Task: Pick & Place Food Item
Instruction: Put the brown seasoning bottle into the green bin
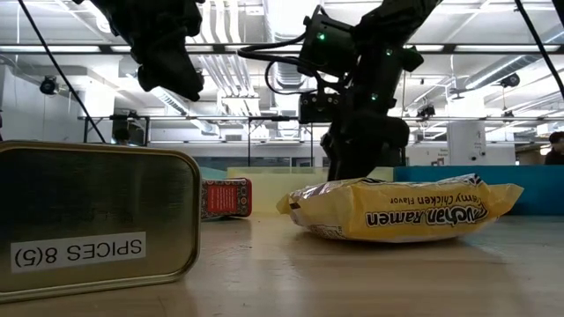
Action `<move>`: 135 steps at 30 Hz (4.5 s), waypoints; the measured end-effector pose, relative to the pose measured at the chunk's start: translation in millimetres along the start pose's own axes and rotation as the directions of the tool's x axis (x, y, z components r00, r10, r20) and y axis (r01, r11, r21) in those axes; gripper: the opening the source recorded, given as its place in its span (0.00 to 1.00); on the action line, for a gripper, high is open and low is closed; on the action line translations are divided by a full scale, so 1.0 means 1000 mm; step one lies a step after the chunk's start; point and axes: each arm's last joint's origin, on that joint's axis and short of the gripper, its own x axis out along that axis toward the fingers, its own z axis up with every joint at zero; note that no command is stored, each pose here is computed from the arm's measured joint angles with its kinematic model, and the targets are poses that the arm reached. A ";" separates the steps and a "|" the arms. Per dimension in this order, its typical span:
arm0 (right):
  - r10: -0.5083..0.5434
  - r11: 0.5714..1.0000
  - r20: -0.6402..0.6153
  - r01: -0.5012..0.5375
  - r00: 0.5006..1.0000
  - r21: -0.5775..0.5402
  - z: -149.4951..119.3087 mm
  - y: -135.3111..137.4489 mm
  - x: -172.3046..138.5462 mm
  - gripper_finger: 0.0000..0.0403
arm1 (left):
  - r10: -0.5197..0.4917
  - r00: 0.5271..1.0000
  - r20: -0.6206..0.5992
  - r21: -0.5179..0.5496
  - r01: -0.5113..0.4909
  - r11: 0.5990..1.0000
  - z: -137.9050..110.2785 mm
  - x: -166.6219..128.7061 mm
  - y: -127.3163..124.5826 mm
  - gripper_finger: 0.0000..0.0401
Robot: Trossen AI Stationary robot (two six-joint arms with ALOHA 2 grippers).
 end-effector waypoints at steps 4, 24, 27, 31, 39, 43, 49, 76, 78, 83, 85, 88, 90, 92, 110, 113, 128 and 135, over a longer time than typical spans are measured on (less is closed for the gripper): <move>0.027 1.000 0.006 -0.027 1.000 0.002 0.000 0.001 0.001 0.43 | 0.000 1.000 0.000 0.000 0.000 1.000 0.000 0.000 0.000 0.37; 0.047 0.999 0.048 -0.048 0.998 0.025 -0.009 0.004 0.011 0.57 | 0.000 1.000 0.000 0.000 0.000 1.000 0.000 0.000 0.000 0.37; 0.047 0.999 0.050 -0.048 0.998 0.017 -0.008 0.006 0.011 0.49 | 0.000 1.000 0.000 0.000 0.000 1.000 0.000 0.000 0.000 0.37; 0.051 0.999 0.059 -0.051 0.997 0.013 -0.007 0.008 0.011 0.46 | 0.000 1.000 0.000 0.008 0.000 1.000 0.000 0.000 0.000 0.37; 0.059 0.998 0.095 -0.061 0.994 0.019 -0.004 0.009 0.010 0.69 | 0.000 1.000 0.000 0.008 0.000 1.000 0.000 0.000 0.000 0.37; 0.060 0.998 0.098 -0.062 0.993 0.021 -0.003 0.009 0.010 0.80 | 0.000 1.000 0.000 0.008 0.000 1.000 0.000 0.000 0.000 0.37; 0.060 0.996 0.129 -0.068 0.990 0.058 0.000 0.009 0.010 0.84 | 0.000 1.000 0.000 0.008 0.000 1.000 0.000 0.000 0.000 0.37; 0.039 0.997 0.164 -0.050 0.986 0.063 0.003 0.021 0.009 0.65 | 0.000 1.000 0.000 0.008 0.000 1.000 0.000 0.000 0.000 0.37; 0.027 0.997 0.166 -0.038 0.986 0.065 0.003 0.020 0.009 0.57 | 0.000 1.000 0.000 0.008 0.000 1.000 0.000 0.000 0.000 0.37; 0.019 0.998 0.169 -0.029 0.985 0.056 0.003 0.021 0.008 0.40 | 0.000 1.000 0.000 0.008 0.000 1.000 0.000 0.000 0.000 0.37; 0.018 0.998 0.170 -0.028 0.985 0.056 0.003 0.021 0.007 0.40 | 0.000 1.000 0.000 0.008 0.000 1.000 0.000 0.000 0.000 0.37; 0.021 0.998 0.182 -0.032 0.983 0.055 0.005 0.022 0.005 0.32 | 0.000 1.000 0.000 0.007 0.000 1.000 0.000 0.000 0.000 0.37; 0.024 0.998 0.183 -0.034 0.983 0.052 0.005 0.023 0.005 0.30 | 0.000 1.000 0.000 0.008 0.000 1.000 0.000 0.000 0.000 0.37; 0.036 0.998 0.180 -0.046 0.983 0.050 0.004 0.023 0.005 0.30 | 0.000 1.000 0.000 0.008 0.000 1.000 0.000 0.000 0.000 0.37; 0.056 0.991 0.163 -0.075 0.985 0.114 0.002 0.024 0.008 0.32 | 0.000 1.000 0.000 0.000 0.000 1.000 0.000 0.000 0.000 0.37; 0.059 0.988 0.161 -0.080 0.985 0.129 0.002 0.024 0.008 0.34 | 0.000 1.000 0.000 0.000 0.000 1.000 0.000 0.000 0.000 0.37; 0.106 0.991 0.170 -0.118 0.980 0.061 0.002 0.028 0.010 0.79 | 0.000 1.000 0.000 0.000 0.000 1.000 0.000 0.000 0.000 0.37; 0.105 0.992 0.175 -0.116 0.979 0.053 0.001 0.029 0.011 0.73 | 0.000 1.000 -0.001 0.000 0.000 1.000 0.000 0.000 0.000 0.37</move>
